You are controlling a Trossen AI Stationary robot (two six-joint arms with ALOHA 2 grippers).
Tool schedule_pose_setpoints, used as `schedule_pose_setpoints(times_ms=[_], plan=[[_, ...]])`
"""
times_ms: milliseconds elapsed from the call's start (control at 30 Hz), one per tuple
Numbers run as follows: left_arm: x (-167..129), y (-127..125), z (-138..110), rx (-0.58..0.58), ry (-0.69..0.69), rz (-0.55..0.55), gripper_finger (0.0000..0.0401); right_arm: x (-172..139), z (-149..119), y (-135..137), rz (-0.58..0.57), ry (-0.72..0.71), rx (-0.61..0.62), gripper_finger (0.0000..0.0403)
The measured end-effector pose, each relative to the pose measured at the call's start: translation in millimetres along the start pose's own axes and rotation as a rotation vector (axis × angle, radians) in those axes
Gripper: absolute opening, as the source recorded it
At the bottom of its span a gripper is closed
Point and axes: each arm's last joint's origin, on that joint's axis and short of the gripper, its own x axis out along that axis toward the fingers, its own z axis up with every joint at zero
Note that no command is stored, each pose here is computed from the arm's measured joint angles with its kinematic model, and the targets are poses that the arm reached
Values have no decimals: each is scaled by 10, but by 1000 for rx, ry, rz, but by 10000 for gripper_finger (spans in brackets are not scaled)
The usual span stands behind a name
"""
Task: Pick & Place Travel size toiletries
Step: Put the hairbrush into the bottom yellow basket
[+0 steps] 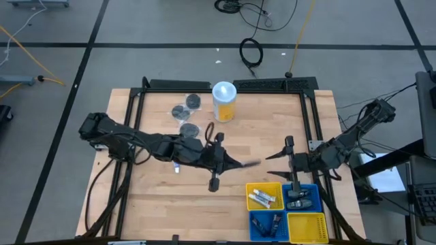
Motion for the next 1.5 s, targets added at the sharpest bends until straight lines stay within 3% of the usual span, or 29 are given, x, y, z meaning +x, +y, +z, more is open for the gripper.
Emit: schedule_pose_setpoints(times_ms=[367,767,933,1133,1367,1500], plan=[[161,-9,-90,37,-25,5,0,78,-15,-55,-41,5,-2,203],[259,144,-148,49,-18,50,0,224,-86,-47,-73,35,-9,197],[264,146,-161,51,-9,51,0,222,-98,-46,-72,47,-15,148],[262,151,-161,51,-8,74,1,219,-116,-47,-71,64,-27,29],[261,168,-161,54,-9,131,20,211,-140,-45,-65,87,-10,23],[260,171,-160,53,-10,151,51,188,-128,-30,29,83,27,23]])
